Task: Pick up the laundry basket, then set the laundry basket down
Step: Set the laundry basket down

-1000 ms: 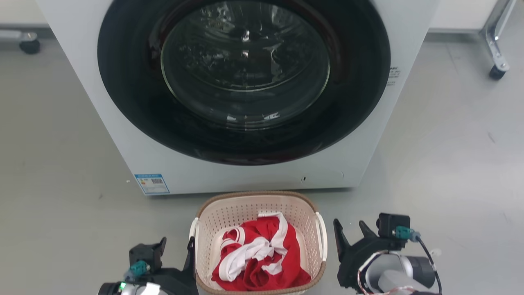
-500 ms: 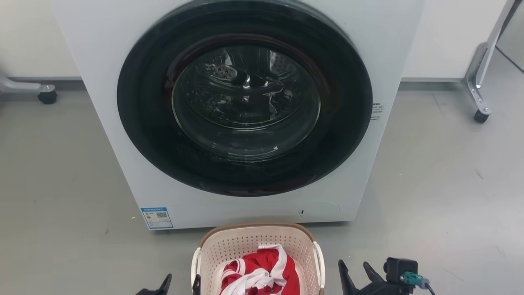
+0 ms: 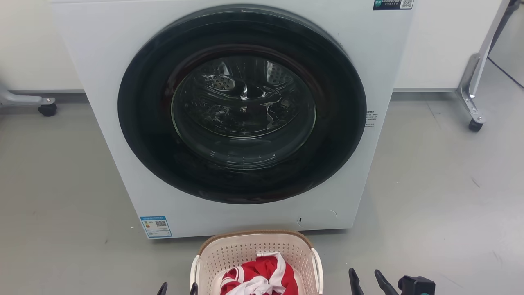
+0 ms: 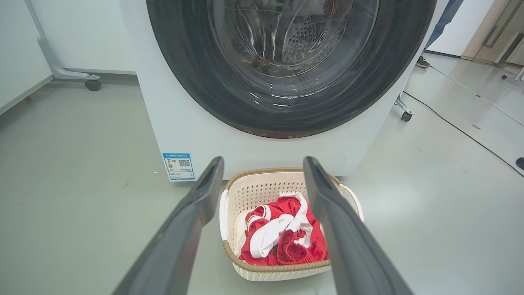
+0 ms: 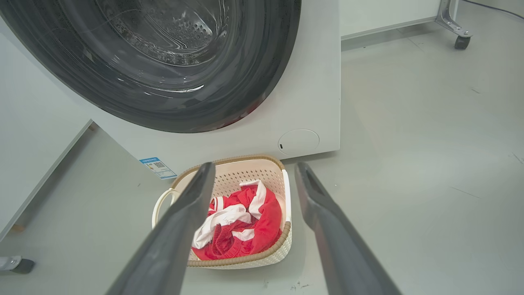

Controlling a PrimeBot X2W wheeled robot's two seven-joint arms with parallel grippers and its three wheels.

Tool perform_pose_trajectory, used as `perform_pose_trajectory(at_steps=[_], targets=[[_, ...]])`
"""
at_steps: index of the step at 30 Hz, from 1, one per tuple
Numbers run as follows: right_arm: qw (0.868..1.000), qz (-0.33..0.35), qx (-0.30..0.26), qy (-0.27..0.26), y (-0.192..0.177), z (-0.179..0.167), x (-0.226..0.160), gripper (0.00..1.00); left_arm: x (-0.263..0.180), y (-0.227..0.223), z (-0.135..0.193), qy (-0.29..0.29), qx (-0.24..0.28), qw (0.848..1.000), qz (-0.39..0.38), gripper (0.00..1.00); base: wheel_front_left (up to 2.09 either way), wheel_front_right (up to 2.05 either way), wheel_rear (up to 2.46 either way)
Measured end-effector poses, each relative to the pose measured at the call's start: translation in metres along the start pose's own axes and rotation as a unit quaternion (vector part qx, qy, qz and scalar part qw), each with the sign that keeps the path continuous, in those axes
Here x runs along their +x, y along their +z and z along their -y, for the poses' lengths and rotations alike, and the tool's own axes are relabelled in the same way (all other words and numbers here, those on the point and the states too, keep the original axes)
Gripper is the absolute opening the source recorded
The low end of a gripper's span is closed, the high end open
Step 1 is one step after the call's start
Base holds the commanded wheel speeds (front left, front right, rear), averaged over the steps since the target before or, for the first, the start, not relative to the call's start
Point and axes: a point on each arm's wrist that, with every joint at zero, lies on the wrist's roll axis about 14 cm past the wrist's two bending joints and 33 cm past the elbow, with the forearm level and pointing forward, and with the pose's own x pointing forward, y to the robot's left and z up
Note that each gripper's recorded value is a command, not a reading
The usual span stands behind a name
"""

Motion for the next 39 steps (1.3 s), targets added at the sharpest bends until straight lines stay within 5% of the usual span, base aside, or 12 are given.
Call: perform_pose_trajectory(at_steps=[39], targets=[[0.989, 0.136, -0.042, -0.029, 0.046, 0.002, -0.055, 1.00, -0.024, 0.019, -0.016, 0.046, 0.021, 0.998, 0.049, 1.00, 0.00, 0.00, 0.00]])
